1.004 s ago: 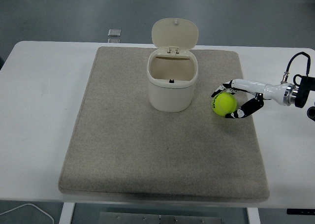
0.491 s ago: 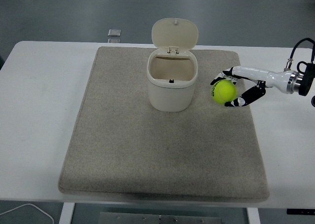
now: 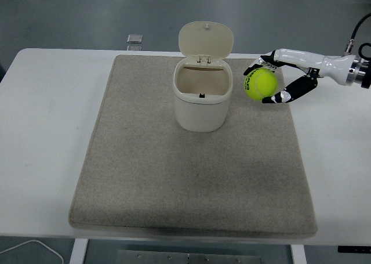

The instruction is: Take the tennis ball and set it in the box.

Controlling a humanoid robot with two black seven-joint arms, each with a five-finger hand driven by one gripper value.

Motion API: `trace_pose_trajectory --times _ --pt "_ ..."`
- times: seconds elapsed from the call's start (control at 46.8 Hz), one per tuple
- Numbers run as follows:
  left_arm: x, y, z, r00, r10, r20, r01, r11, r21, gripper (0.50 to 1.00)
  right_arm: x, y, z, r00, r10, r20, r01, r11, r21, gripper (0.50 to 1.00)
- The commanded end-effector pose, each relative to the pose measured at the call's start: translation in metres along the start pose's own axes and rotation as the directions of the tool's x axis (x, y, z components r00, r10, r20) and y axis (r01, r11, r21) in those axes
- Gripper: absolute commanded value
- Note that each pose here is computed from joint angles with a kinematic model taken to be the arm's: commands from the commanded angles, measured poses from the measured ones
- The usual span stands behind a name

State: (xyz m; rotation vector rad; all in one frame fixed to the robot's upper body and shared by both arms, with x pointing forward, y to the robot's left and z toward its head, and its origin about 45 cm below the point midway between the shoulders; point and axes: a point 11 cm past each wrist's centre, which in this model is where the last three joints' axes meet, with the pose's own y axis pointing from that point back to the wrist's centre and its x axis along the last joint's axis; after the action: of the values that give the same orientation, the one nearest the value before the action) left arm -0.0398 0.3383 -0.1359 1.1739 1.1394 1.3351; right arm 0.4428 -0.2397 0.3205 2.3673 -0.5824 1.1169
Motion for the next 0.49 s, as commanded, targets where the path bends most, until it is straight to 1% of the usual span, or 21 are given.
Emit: trace_pose_trajectory --times 0.0,0.043,0.128,0.192,0.278,0.342,0.47 --pt "0.000 0.000 0.000 1.000 0.000 0.000 0.000 1.000 0.001 0.992 0.007 -0.004 -0.007 1.000 0.011 0.005 -0.012 1.000 0.020 0.500" --pt "0.000 0.000 0.000 1.000 0.001 0.000 -0.001 1.000 -0.001 0.992 0.009 -0.007 -0.011 1.000 0.015 0.014 -0.015 0.999 0.033 0.500" --pt "0.000 0.000 0.000 1.000 0.000 0.000 0.000 1.000 0.001 0.992 0.015 -0.014 -0.025 0.999 0.020 0.028 -0.022 0.997 0.074 0.500" --pt "0.000 0.000 0.000 1.000 0.000 0.000 0.000 1.000 -0.001 0.992 0.016 -0.020 -0.031 0.999 0.025 0.049 -0.029 0.995 0.099 0.500" --pt "0.000 0.000 0.000 1.000 0.000 0.000 0.000 1.000 0.001 0.992 0.011 -0.031 -0.039 0.998 0.009 0.061 -0.017 0.992 0.127 0.500" --pt "0.000 0.000 0.000 1.000 0.000 0.000 0.000 1.000 -0.001 0.992 0.011 -0.041 -0.049 0.998 -0.001 0.056 -0.007 0.988 0.156 0.500" --pt "0.000 0.000 0.001 1.000 0.001 0.000 -0.001 1.000 -0.002 0.992 0.003 -0.059 -0.063 0.998 -0.021 0.059 0.009 0.980 0.196 0.500"
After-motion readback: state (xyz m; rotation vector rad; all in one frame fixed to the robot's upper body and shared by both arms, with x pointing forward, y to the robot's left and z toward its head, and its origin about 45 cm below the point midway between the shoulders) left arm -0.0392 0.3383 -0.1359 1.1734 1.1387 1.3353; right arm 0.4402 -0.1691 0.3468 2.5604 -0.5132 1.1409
